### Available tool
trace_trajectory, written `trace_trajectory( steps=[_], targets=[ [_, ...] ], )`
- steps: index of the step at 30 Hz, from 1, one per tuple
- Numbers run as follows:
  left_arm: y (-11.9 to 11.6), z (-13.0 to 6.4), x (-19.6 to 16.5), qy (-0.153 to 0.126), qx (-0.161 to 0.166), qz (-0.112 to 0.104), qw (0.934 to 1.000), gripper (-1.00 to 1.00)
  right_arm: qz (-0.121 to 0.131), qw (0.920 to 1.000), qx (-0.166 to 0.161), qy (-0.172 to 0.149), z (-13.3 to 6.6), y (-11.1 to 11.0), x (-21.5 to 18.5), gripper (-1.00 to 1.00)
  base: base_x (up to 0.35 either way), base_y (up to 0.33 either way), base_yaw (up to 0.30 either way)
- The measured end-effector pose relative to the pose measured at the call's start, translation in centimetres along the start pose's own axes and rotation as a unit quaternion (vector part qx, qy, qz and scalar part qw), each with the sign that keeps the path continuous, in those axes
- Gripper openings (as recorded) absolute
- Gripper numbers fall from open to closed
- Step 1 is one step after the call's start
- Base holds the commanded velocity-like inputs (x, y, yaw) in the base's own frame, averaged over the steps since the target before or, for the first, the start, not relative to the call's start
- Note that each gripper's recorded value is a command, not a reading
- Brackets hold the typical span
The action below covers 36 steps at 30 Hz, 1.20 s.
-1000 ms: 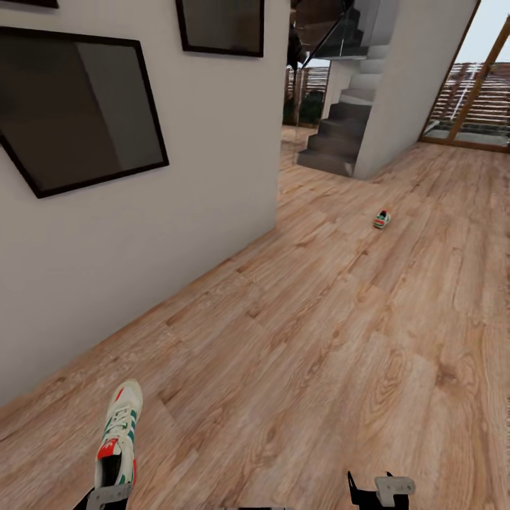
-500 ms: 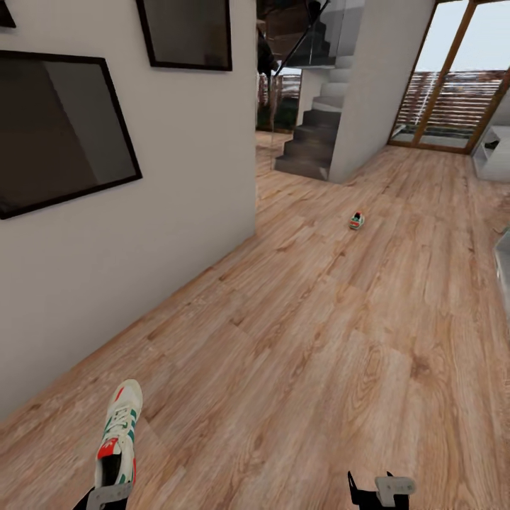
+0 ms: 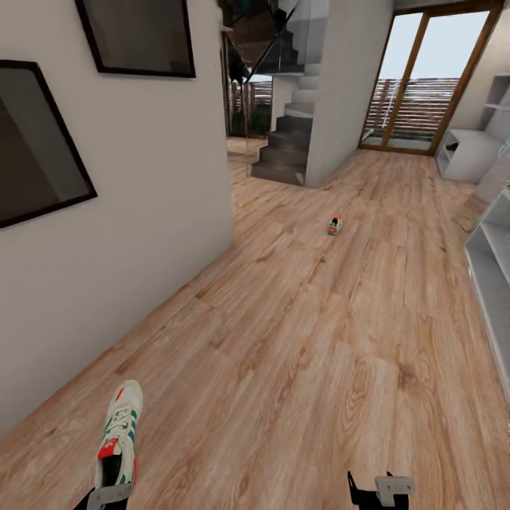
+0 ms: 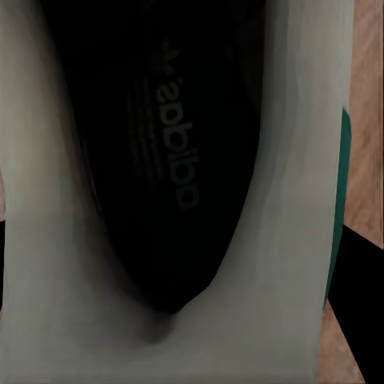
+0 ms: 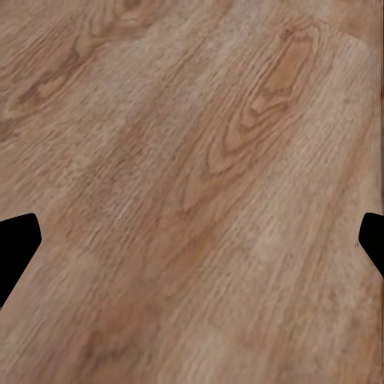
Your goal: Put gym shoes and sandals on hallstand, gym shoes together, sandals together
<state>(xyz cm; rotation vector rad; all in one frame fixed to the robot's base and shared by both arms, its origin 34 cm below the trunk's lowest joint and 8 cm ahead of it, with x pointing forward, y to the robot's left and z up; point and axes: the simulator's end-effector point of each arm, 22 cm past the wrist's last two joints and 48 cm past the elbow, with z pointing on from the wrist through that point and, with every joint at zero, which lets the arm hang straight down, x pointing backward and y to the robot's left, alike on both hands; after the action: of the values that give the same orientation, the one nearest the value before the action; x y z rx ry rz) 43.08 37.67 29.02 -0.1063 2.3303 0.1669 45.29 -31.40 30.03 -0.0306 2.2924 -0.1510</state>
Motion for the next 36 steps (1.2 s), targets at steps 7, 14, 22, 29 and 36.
trace_trajectory(
  steps=[7,14,22,29,36],
  targets=[
    [0.0,0.0,-0.4,-0.004,0.0,-0.001,1.0,-1.0,0.0,1.0,0.0,-0.004,0.0,0.0,-0.4,1.0,0.332,0.0,-0.202],
    [-0.1,0.0,-0.7,-0.008,0.001,-0.002,1.0,-1.0,0.001,1.0,0.0,-0.009,0.0,0.0,-0.8,1.0,0.332,0.0,-0.217],
    [-0.1,0.0,-1.2,-0.013,0.001,-0.002,0.9999,-1.0,0.001,0.9999,0.0,-0.014,0.0,0.0,-1.3,1.0,0.332,0.0,-0.221],
    [-0.2,0.0,-1.6,-0.017,0.002,-0.003,0.9998,-1.0,0.002,0.9998,0.0,-0.018,0.0,0.0,-1.7,1.0,0.333,0.0,-0.221],
    [-0.2,0.0,-1.9,-0.021,0.002,-0.004,0.9998,-1.0,0.003,0.9998,0.001,-0.022,0.0,0.0,-2.1,1.0,0.333,0.0,-0.221]
  ],
)
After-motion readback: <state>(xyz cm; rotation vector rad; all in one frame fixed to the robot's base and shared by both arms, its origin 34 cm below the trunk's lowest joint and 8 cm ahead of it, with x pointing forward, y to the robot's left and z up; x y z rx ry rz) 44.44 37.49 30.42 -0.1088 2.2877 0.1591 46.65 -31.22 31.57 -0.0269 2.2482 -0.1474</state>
